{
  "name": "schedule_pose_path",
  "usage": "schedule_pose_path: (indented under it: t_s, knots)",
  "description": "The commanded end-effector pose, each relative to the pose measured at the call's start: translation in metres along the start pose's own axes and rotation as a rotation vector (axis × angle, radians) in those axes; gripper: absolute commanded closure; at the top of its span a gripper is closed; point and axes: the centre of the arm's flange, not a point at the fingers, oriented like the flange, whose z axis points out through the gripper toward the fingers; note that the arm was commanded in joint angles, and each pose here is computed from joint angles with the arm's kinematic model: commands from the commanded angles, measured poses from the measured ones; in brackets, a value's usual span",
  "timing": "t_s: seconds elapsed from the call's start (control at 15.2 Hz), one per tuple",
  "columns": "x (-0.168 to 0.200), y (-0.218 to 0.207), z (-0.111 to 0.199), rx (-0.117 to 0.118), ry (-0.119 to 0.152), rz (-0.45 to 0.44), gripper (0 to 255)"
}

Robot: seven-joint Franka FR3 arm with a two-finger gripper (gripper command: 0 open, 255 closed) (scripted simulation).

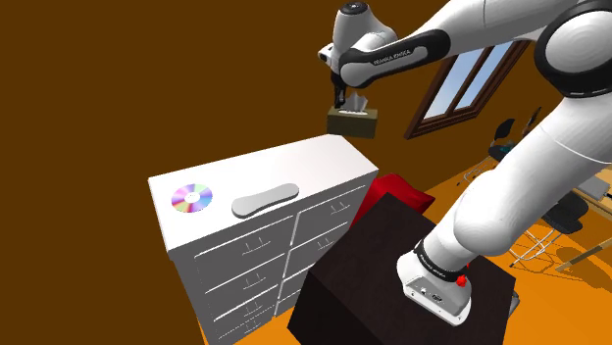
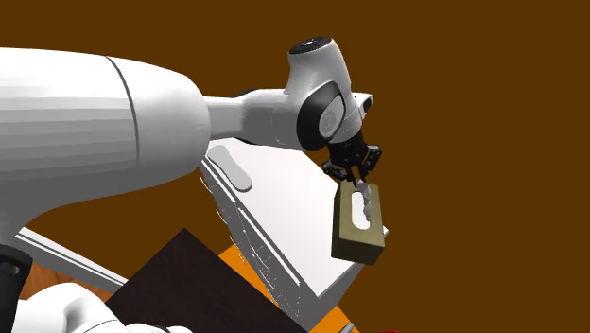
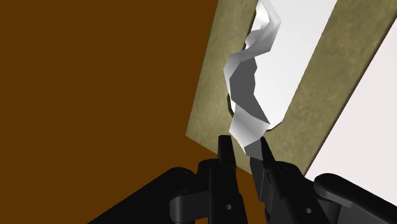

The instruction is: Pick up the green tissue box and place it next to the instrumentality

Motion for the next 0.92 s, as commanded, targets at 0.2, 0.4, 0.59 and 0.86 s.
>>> schedule_pose_path:
  t_s: [0.2, 0.4, 0.59, 0.86]
  knots:
    - [-0.005, 0.008, -0.024, 0.000, 0.000, 0.000, 255]
    - [-0.007, 0.014, -0.039, 0.000, 0.000, 0.000, 255]
    - [-0.010, 0.020, -0.054, 0.000, 0.000, 0.000, 255]
    - [-0.013, 0.027, -0.073, 0.000, 0.000, 0.000, 255]
